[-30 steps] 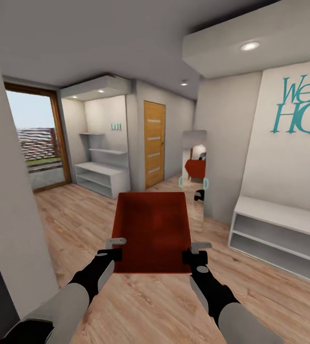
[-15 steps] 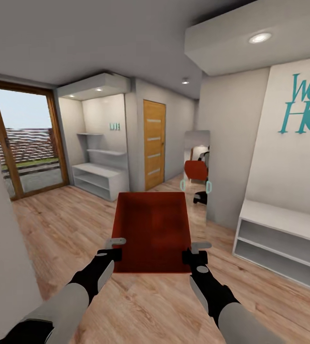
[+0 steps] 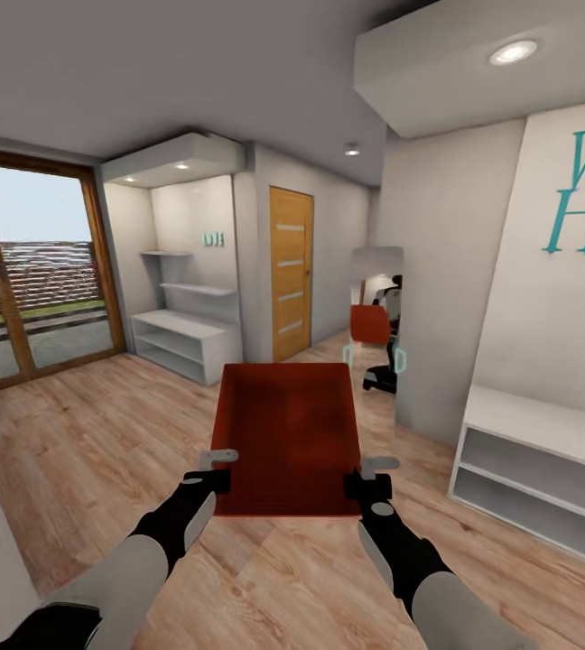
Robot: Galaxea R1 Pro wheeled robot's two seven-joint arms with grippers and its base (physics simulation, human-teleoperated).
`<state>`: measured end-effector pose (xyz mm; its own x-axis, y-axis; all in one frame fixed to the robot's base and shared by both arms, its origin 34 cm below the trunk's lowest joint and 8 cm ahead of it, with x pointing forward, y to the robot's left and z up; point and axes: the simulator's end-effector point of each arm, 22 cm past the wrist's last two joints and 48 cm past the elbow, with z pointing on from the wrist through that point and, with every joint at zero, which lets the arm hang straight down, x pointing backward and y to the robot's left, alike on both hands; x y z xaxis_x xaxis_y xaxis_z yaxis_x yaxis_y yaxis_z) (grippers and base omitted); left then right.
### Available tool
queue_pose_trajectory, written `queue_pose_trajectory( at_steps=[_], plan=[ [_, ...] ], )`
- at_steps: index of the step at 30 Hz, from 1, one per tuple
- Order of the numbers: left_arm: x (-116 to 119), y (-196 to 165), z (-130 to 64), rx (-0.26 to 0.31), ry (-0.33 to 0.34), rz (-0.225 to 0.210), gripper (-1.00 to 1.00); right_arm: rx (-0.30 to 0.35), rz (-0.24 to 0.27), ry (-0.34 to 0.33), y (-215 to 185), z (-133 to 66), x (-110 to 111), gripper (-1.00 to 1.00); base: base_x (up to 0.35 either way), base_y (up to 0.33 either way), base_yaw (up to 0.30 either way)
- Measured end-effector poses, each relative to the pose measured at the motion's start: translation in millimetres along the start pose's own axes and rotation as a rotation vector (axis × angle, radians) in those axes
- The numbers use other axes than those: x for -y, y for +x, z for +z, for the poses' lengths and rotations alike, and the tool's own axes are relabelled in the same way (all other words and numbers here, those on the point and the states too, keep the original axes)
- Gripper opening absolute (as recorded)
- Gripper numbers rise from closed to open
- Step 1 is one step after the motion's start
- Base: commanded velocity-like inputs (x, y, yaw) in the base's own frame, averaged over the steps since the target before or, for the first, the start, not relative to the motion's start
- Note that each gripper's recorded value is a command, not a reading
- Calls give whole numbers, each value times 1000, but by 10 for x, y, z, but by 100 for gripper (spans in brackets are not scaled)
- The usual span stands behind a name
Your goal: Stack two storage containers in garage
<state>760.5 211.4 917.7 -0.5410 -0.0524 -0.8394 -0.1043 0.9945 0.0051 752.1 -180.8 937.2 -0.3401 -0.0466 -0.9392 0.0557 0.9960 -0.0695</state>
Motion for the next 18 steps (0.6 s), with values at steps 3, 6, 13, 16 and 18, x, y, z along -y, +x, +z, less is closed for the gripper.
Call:
queue_pose_trajectory(
  at_steps=[3,6,13,16,18],
  plan=[
    [3,0,-1,0,-1,0,-100,0,0,0,0,1,3,-100,322,0,0],
    [3,0,-1,0,-1,0,-100,0,0,0,1,1,3,-100,322,0,0],
    [3,1,-1,0,-1,0,-100,0,0,0,1,1,3,-100,322,0,0],
    [3,1,-1,0,-1,0,-100,0,0,0,0,1,3,-100,322,0,0],
    [3,1,-1,0,-1,0,-100,0,0,0,0,1,3,-100,322,0,0]
  ],
)
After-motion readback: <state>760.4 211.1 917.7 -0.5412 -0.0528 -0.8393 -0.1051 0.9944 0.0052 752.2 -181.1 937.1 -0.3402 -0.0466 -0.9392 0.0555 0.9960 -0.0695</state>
